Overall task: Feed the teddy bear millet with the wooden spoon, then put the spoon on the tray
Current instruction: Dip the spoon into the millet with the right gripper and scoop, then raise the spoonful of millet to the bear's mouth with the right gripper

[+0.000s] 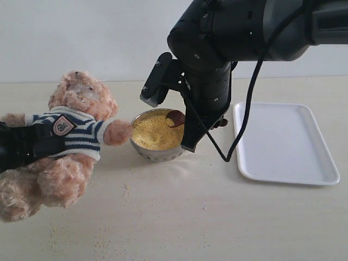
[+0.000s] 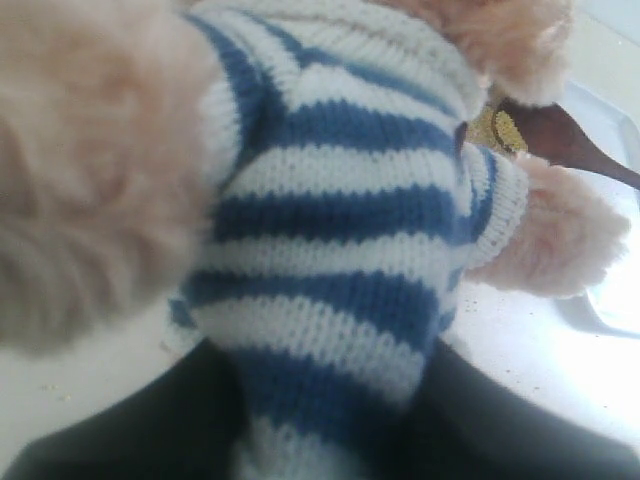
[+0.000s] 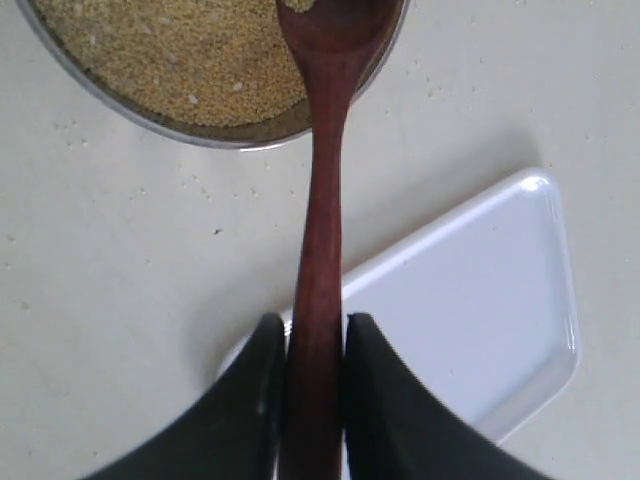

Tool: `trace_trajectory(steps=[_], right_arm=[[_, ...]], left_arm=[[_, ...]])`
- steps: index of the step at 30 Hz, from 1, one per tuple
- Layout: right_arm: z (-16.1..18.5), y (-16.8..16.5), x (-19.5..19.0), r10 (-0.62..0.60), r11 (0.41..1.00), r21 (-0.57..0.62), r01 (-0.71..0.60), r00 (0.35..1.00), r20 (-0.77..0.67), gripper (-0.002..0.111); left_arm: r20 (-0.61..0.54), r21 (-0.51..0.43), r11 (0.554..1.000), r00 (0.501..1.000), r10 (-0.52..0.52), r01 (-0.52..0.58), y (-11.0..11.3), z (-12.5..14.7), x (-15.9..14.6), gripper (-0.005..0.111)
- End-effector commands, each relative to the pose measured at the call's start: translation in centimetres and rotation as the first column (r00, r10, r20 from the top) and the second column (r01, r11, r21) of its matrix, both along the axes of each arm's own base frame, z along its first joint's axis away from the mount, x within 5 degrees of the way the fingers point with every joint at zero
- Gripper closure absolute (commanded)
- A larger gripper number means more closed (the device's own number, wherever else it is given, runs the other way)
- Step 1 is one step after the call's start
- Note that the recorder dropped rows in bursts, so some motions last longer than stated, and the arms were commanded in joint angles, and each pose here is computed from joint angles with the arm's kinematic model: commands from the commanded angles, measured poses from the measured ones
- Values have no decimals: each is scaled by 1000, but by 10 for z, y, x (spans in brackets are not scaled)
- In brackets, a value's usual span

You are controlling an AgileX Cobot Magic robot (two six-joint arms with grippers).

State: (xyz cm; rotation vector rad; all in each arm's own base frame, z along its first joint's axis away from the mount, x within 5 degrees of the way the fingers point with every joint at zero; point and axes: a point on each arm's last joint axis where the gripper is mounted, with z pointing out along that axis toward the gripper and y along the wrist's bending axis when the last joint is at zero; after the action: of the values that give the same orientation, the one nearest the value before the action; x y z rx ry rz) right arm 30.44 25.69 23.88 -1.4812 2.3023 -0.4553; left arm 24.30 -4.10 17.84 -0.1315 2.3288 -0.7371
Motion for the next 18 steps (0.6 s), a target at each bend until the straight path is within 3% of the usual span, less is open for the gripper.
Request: trace_trajectory(steps=[1, 8, 18], right_arm=[[9, 0, -2, -1, 999, 32, 1, 1000, 11, 108], [24, 1, -7, -3, 993, 117, 0, 1000, 23, 108], [75, -15, -25, 11, 976, 215, -32, 995, 97, 108]], left_arm=[[15, -20, 1000, 1000, 9, -9, 0, 4, 1, 102], [18, -22, 1000, 1000, 2, -2, 0, 5, 1, 102], [32, -66, 997, 999, -39, 41, -5, 7, 0, 102]])
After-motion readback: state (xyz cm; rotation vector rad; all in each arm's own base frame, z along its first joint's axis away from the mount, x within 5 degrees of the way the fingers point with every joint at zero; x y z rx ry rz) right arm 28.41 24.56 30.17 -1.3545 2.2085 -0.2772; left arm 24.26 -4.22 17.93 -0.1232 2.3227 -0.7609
